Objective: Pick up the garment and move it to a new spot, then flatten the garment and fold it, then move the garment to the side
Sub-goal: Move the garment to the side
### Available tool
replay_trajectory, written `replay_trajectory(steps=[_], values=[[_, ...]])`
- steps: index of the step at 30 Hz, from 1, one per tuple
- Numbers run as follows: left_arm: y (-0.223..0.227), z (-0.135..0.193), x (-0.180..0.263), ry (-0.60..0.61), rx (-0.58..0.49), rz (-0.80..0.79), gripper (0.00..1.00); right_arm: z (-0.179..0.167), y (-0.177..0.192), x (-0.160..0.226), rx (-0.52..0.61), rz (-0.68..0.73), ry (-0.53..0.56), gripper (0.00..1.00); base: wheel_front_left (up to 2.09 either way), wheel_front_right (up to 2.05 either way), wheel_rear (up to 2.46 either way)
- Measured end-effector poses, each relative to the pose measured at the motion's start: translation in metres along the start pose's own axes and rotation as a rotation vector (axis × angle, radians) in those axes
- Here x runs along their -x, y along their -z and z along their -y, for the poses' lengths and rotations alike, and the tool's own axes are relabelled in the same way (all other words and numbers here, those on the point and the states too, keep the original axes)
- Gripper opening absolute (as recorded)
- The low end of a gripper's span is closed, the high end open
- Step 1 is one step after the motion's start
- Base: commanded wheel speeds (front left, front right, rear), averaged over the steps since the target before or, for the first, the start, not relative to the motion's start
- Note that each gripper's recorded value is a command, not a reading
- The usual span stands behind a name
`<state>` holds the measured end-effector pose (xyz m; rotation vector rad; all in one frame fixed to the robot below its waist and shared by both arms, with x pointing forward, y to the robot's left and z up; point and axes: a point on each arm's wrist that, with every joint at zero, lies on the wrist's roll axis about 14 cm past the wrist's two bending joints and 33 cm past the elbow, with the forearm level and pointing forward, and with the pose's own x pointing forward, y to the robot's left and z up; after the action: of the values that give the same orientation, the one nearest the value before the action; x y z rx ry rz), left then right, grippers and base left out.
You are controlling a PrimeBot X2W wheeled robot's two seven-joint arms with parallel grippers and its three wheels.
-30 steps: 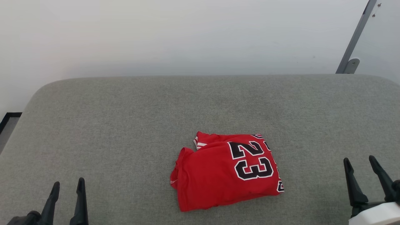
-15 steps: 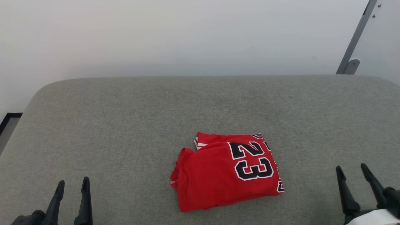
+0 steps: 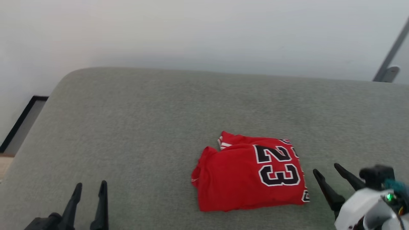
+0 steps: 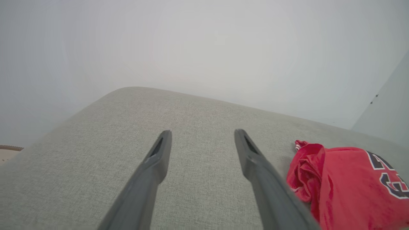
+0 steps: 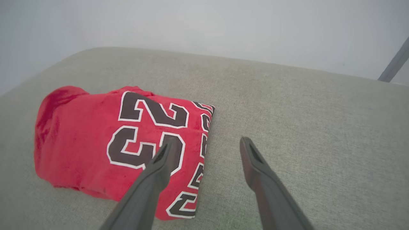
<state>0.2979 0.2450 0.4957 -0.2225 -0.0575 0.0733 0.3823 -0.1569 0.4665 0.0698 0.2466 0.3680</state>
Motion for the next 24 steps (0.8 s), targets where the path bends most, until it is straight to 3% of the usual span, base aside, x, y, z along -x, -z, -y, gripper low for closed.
replay_trajectory(steps=[9,19,24], values=[[0.008,-0.007,0.005,-0.038,0.014,-0.030,1.00,-0.005,0.012,-0.044,0.044,-0.319,-0.126,1.00,0.00,0.00,0.00],[0.021,-0.015,0.001,-0.092,0.030,-0.077,1.00,-0.017,0.069,-0.064,0.047,-0.782,-0.227,1.00,0.00,0.00,0.00],[0.028,-0.021,-0.007,-0.124,0.057,-0.096,1.00,-0.026,0.088,-0.073,0.055,-0.929,-0.268,1.00,0.00,0.00,0.00]])
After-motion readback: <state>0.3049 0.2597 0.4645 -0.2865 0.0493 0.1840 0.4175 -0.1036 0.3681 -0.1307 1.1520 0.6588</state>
